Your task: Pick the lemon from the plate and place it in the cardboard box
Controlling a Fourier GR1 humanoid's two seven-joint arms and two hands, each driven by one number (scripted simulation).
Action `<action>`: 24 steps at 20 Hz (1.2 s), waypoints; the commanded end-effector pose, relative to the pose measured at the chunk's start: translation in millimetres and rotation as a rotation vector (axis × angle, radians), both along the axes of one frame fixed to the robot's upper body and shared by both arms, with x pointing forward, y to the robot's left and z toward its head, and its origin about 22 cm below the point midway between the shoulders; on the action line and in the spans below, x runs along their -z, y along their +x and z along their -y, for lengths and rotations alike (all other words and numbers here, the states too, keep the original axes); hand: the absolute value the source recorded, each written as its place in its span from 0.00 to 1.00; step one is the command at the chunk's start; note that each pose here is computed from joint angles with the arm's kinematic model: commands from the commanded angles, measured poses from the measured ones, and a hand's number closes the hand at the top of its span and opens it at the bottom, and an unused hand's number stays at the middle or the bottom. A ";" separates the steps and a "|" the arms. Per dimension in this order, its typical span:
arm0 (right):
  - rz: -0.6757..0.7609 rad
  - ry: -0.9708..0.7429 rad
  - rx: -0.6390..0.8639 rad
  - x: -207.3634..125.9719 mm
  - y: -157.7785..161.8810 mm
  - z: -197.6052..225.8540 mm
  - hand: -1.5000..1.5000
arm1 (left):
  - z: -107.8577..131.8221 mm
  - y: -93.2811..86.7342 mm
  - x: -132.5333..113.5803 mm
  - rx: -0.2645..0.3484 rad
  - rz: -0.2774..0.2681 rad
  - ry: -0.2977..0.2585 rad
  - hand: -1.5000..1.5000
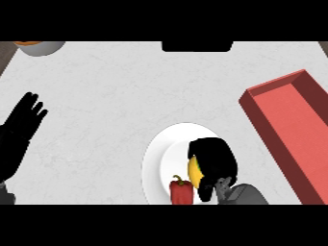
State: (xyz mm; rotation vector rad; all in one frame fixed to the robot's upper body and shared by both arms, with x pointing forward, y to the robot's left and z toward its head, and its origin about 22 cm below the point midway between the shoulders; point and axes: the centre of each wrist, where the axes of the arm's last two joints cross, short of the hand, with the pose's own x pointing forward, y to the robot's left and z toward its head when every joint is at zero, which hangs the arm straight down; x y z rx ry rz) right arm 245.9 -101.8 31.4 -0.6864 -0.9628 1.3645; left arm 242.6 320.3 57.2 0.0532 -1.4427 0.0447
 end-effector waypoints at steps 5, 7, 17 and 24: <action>0.037 -0.002 0.023 4.4 -8.9 -9.0 1.00 | -9.0 -7.7 12.5 -0.007 -0.020 -0.008 0.50; 0.024 0.013 0.112 2.6 18.5 11.0 1.00 | -2.6 4.8 -4.6 -0.008 0.011 -0.006 0.50; 0.166 -0.037 0.303 -13.7 43.5 -2.0 1.00 | 1.1 -3.6 16.7 0.001 -0.003 -0.007 0.50; 0.354 0.001 0.276 -82.3 16.8 -20.8 1.00 | -19.9 -3.7 10.0 -0.006 -0.002 -0.007 0.50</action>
